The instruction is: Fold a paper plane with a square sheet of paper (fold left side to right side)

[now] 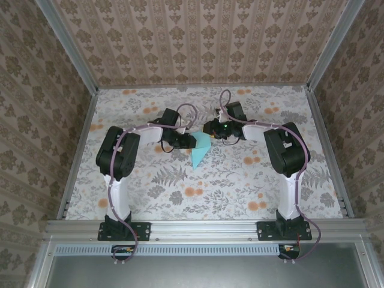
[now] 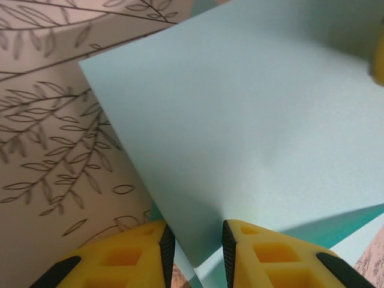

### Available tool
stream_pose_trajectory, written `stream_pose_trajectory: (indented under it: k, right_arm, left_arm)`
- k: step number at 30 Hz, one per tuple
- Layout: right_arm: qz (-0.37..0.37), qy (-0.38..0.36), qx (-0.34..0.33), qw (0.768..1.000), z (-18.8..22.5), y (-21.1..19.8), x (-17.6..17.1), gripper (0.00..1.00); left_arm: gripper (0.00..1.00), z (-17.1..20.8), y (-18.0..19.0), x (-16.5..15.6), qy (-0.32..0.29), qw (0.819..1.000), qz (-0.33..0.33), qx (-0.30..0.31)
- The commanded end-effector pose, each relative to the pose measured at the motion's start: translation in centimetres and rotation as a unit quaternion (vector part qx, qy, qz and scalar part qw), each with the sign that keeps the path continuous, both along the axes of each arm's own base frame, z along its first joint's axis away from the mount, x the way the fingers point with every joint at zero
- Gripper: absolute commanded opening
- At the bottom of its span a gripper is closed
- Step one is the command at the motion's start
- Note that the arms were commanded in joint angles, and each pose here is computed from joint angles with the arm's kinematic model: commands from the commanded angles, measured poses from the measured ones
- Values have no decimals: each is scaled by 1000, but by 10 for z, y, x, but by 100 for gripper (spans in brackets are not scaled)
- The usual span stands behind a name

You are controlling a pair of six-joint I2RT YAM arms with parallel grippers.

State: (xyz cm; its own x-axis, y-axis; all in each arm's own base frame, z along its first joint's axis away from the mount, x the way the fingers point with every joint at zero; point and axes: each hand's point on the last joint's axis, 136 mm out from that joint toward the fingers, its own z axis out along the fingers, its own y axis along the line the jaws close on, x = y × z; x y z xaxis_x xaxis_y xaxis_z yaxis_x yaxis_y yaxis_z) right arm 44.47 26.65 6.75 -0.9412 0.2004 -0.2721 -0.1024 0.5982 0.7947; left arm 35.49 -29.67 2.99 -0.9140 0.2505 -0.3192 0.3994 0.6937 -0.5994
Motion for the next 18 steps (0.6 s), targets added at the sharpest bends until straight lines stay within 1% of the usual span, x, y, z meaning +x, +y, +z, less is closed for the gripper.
stream_pose_trajectory:
  k: [1, 4, 6, 9, 12, 14, 18]
  right_arm:
    - [20, 26, -32, 999, -9, -6, -12, 12]
    - [25, 38, -54, 998, -7, -13, -22, 0]
    - [25, 54, -67, 996, -6, -18, -31, 0]
    - [10, 85, -84, 993, -3, -26, -44, 0]
    - [-11, 127, -99, 987, -2, -35, -57, 0]
    - [-22, 146, -106, 983, 0, -39, -63, 0]
    - [-40, 165, -120, 978, 2, -46, -68, 0]
  left_arm:
    - [36, 13, -4, -13, -8, 1000, -25, -13]
    - [45, 35, 1, -15, -32, 999, -21, -13]
    - [51, 52, 6, -17, -52, 998, -17, -8]
    - [55, 80, 19, -25, -90, 996, -8, 7]
    - [59, 102, 27, -47, -125, 991, -17, 33]
    - [61, 110, 24, -70, -143, 988, -36, 52]
    - [64, 107, 7, -112, -149, 983, -70, 84]
